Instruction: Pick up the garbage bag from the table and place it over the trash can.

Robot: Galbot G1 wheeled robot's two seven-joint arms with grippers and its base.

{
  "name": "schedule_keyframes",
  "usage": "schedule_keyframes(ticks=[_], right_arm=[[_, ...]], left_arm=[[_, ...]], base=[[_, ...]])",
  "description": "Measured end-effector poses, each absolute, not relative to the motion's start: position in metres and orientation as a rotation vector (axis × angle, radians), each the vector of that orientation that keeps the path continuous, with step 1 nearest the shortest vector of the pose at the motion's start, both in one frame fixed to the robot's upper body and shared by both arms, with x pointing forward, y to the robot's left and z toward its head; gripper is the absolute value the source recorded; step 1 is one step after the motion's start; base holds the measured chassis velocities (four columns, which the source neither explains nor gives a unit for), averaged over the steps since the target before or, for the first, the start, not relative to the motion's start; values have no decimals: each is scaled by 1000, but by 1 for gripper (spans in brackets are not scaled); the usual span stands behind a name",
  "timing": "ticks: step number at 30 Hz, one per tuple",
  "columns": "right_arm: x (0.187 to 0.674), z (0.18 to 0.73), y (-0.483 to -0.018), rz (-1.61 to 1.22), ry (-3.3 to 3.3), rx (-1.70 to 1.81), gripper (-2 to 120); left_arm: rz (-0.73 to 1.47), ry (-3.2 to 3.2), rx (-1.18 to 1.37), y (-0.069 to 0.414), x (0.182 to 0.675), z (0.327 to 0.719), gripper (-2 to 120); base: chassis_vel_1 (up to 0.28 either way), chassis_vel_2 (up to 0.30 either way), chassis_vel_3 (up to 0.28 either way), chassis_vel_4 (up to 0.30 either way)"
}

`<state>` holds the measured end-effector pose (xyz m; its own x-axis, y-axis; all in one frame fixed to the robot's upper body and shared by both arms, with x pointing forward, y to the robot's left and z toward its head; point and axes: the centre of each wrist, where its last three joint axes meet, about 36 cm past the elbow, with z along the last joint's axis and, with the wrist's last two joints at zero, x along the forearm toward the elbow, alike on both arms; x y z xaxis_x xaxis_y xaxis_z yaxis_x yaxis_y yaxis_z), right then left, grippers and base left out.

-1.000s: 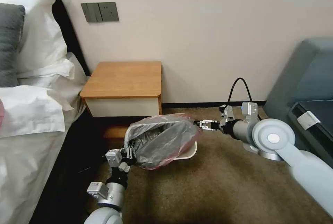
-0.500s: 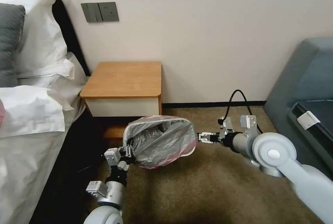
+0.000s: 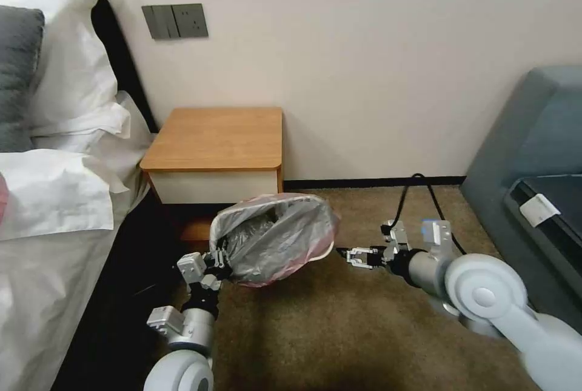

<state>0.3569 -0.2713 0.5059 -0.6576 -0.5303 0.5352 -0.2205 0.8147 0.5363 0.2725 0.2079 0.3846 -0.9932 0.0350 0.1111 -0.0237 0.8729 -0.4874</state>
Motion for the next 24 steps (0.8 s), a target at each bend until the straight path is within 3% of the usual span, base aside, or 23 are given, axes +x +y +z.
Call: schedule_keyframes(ticks=[2, 5, 9, 18, 24], right_arm=[[354, 504, -273, -641, -2287, 558, 100], [348, 493, -275, -1133, -2247, 607, 100], [353, 483, -266, -1435, -2117, 580, 100], [358, 478, -247, -1615, -1976, 535, 98], [358, 476, -239, -1620, -1982, 569, 78]], left_arm=[[792, -2910, -5, 209, 273, 386, 7], [907, -2845, 2, 212, 272, 391, 7], [991, -2800, -6, 213, 272, 398, 7], [1045, -2765, -28, 213, 272, 405, 7], [1047, -2765, -27, 212, 272, 405, 7]], base=[[0, 0, 0, 0], [0, 0, 0, 0], [0, 0, 0, 0], [0, 0, 0, 0], [0, 0, 0, 0]])
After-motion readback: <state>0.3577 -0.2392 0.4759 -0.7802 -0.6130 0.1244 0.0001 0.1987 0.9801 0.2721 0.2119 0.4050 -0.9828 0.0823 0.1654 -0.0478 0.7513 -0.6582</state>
